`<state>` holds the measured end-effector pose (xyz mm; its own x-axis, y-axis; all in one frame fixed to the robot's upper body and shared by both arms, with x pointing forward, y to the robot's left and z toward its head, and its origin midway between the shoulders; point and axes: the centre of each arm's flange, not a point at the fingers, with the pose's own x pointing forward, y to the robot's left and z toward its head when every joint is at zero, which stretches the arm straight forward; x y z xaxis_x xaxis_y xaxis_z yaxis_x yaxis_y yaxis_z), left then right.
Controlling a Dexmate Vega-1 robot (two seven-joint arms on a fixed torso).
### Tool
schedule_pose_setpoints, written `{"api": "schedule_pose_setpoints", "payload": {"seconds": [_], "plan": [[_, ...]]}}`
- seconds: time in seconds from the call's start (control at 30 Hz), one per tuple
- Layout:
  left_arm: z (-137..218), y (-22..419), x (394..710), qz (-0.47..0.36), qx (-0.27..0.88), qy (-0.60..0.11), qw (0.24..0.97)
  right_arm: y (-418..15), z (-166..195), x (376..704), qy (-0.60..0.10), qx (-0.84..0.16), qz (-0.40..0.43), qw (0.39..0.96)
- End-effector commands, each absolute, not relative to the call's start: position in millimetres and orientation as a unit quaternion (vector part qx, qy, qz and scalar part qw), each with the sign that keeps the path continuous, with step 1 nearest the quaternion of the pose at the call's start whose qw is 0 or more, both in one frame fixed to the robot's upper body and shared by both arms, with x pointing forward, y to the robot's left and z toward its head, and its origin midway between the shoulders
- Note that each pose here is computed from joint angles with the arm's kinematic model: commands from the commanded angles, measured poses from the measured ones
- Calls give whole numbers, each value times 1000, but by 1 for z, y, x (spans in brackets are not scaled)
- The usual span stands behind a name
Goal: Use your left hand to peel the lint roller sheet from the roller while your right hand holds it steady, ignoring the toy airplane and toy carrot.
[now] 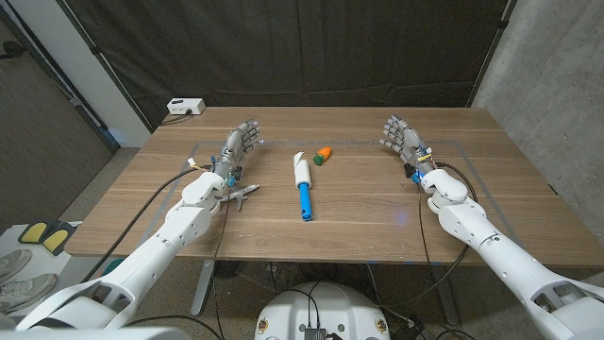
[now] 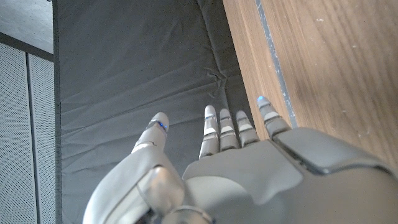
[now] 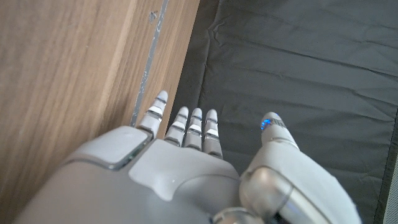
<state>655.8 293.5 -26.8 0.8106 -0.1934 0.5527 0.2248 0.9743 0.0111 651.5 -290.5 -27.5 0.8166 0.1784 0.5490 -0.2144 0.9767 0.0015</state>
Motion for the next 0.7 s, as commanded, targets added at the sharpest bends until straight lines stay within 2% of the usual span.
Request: {"api": "schedule_pose_setpoints", "payload": {"seconds": [0.03, 0.3, 0.7], "plan": [[-26, 295, 661, -128, -38, -290, 948, -287, -29, 647, -282, 35, 92, 954], [-26, 295, 666, -148, -44, -295, 943, -283, -28, 630, -288, -3, 58, 956], [-23, 294, 671, -170, -39, -288, 942, -270, -30, 596, -249, -97, -12, 964]]}}
